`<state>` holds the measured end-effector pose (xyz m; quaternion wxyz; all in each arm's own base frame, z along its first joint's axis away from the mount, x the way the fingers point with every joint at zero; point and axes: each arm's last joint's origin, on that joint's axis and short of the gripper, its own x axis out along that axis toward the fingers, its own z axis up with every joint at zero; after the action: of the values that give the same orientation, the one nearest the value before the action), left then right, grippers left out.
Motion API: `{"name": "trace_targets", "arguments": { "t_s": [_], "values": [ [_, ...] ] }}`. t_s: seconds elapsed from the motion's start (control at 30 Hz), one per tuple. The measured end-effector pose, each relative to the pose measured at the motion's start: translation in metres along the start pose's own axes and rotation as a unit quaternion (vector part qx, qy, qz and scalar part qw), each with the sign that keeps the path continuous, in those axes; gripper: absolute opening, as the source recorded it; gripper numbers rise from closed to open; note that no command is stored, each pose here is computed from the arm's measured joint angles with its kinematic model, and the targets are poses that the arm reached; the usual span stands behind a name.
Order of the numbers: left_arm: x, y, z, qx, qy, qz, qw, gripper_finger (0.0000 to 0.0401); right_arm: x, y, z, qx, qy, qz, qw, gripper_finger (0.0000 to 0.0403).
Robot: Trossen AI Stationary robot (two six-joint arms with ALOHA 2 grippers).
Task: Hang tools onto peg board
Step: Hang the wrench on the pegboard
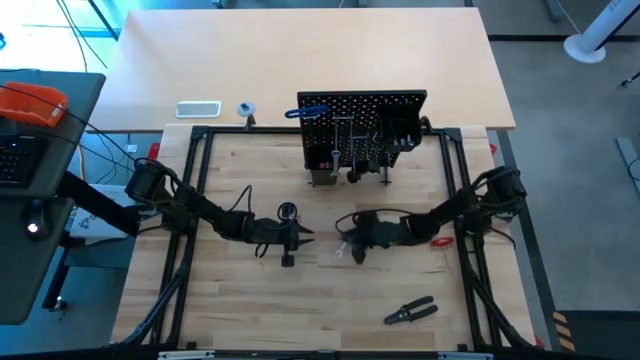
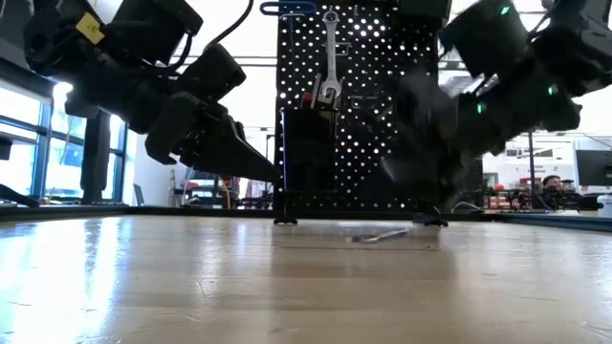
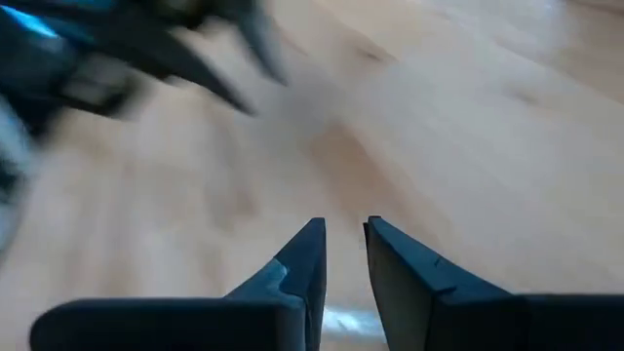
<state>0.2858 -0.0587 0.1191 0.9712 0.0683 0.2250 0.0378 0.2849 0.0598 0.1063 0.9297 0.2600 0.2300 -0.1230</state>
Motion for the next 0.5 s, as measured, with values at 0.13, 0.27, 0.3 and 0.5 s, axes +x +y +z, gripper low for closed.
{"name": "trace_targets", "arguments": {
  "t_s": [0.13, 0.27, 0.3, 0.5],
  "values": [
    [0.000, 0.000, 0.000, -0.004, 0.000, -0.001, 1.000, 0.0092, -0.004, 0.016, 0.004, -0.013, -0.033, 0.067, 0.997, 0.0073],
    [0.000, -0.001, 0.000, -0.008, -0.001, -0.023, 1.000, 0.0092, -0.008, 0.021, 0.004, -0.043, -0.029, 0.078, 0.996, 0.0073],
    [0.000, -0.002, 0.000, -0.012, 0.000, -0.028, 1.000, 0.0092, -0.010, 0.021, 0.003, -0.059, -0.019, 0.072, 0.995, 0.0073],
    [0.000, -0.002, 0.001, -0.019, -0.003, -0.040, 0.999, 0.0092, -0.028, 0.013, 0.005, -0.180, 0.031, -0.009, 0.983, 0.0075]
  ]
}}
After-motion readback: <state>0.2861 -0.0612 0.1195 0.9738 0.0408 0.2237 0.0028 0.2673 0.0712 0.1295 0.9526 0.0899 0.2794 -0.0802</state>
